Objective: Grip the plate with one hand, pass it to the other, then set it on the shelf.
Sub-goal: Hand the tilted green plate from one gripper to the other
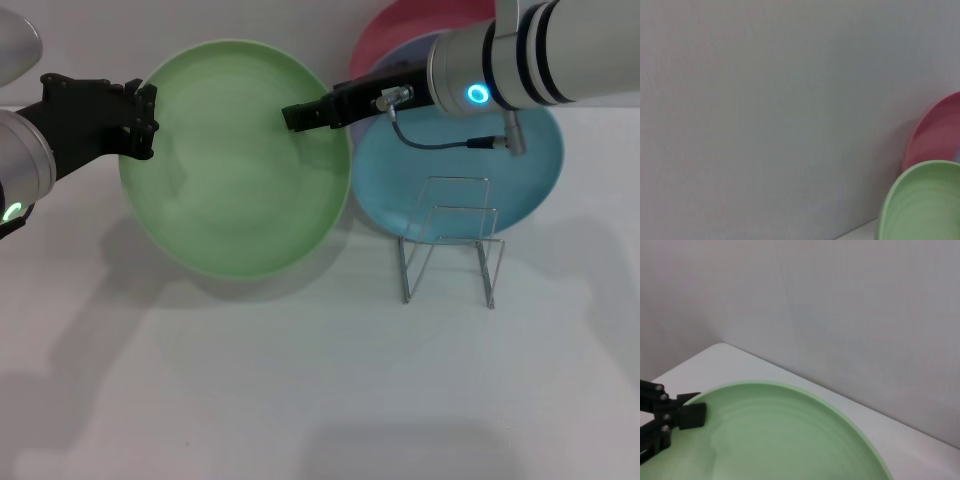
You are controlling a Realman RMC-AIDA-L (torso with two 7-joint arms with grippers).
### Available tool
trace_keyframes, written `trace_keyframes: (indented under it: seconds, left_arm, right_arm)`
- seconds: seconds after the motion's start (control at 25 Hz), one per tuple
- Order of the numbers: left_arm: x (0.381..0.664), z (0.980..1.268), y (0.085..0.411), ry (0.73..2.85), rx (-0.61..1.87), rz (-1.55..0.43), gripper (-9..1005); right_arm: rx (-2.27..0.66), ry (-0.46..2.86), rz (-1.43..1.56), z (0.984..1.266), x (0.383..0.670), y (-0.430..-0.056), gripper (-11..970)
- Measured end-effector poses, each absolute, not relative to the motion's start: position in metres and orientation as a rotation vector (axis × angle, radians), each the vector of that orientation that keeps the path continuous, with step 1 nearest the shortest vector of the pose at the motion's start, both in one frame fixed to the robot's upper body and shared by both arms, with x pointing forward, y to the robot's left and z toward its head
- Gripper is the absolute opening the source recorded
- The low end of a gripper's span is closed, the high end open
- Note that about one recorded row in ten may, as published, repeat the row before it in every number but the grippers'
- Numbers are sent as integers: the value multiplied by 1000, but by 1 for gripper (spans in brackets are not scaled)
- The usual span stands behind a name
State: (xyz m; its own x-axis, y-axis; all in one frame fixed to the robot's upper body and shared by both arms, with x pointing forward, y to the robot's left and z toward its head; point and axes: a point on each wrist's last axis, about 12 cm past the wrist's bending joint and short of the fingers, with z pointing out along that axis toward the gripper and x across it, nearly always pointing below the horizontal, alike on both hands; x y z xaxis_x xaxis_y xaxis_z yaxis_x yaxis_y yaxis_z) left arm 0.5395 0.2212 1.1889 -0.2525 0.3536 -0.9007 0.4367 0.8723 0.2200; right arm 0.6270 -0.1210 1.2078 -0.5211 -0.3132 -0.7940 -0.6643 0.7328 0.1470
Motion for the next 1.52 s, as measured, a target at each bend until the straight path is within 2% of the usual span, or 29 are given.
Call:
trace_keyframes:
  seconds: [0.52, 0.72, 1.24, 1.52]
  left_arm:
    - [540, 1191, 219, 1853, 592, -90, 66]
    - [540, 1191, 220, 1854, 592, -89, 67]
    - [539, 1190, 220, 1857, 594, -89, 70]
    - [538, 1189, 220, 1859, 593, -90, 72]
  right_arm:
    - [-732, 2123, 555, 1208, 632, -118, 644]
    - [-726, 2126, 554, 1207, 633, -119, 464]
    - [-721, 2145, 570, 1202, 635, -117, 409]
    - [-720, 2147, 571, 1201, 635, -117, 323]
